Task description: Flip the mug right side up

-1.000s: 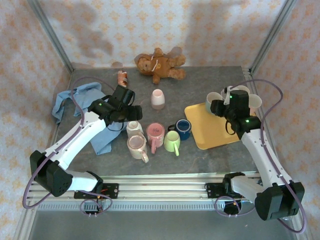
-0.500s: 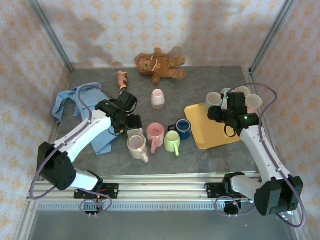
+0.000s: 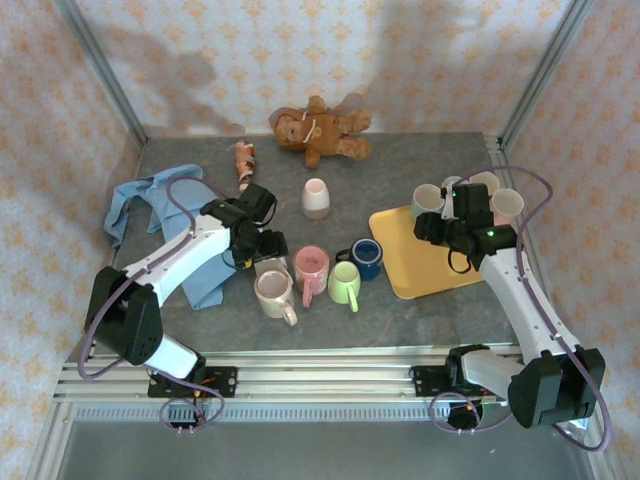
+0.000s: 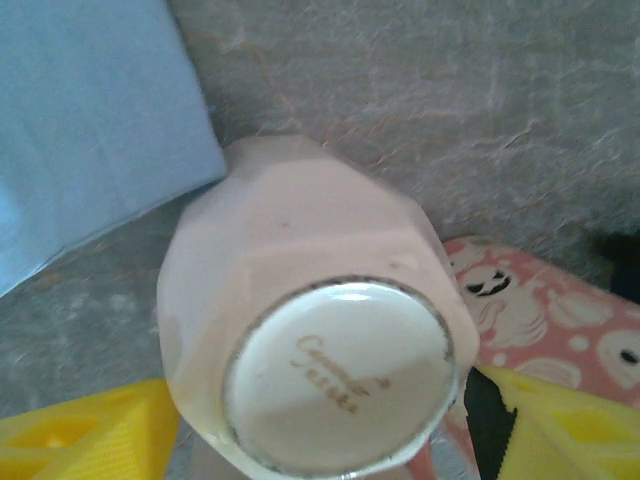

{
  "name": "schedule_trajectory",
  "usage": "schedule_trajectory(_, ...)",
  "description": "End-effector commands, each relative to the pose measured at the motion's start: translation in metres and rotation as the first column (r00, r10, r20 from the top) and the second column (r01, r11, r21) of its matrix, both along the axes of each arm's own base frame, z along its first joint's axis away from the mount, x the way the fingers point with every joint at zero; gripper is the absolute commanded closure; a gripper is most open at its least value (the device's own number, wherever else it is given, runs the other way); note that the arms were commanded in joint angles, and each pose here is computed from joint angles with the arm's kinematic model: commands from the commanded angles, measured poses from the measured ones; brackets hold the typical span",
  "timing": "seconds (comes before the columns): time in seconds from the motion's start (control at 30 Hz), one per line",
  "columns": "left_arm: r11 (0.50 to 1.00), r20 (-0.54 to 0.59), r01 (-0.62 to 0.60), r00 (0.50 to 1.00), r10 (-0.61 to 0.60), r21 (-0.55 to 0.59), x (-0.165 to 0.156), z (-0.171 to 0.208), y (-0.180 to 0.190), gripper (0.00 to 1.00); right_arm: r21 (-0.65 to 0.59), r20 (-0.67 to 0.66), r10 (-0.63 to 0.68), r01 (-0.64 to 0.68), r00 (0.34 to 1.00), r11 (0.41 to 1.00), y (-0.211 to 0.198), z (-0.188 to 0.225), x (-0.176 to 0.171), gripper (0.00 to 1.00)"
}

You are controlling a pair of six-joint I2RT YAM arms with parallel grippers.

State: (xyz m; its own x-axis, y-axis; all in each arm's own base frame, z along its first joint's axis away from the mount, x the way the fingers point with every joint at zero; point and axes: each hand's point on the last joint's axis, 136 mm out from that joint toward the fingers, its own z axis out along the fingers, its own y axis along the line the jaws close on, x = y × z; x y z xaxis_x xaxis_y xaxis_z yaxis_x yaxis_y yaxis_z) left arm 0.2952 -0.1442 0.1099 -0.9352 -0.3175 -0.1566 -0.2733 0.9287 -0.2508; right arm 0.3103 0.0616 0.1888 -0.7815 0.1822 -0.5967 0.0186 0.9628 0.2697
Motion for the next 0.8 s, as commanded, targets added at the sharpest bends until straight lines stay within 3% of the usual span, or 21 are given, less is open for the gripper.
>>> schedule_trajectory(0.0,0.995,0.096,-0.013,0.995,0.022,-0.096,0.038,0.011,-0.019,0.25,0.004,0.014,-0.008,0.008,1.0,1.0,0.0,0.011,0.002,0.49)
schedule_trajectory(0.2,0.99,0.175,-0.006,0.984,0.03,-0.138,0.094,0.026,-0.036,0.26,-0.001,0.003,-0.013,0.013,1.0,1.0,-0.002,0.009,-0.003,0.49)
schedule_trajectory(0.37,0.996,0.236,0.024,0.972,-0.002,-0.088,0.122,0.042,-0.036,0.27,-0.011,0.01,-0.02,0.021,1.0,1.0,-0.005,0.01,-0.008,0.5)
schedule_trajectory(0.53,0.997,0.215,0.022,0.977,-0.007,-0.07,0.115,0.05,-0.029,0.26,-0.009,0.011,-0.029,0.029,1.0,1.0,-0.006,0.01,-0.01,0.5)
schedule_trajectory(0.77,0.994,0.168,-0.087,0.981,0.098,-0.071,0.079,0.058,-0.034,0.34,0.022,-0.01,-0.092,0.092,0.996,0.995,-0.008,0.009,-0.002,0.52)
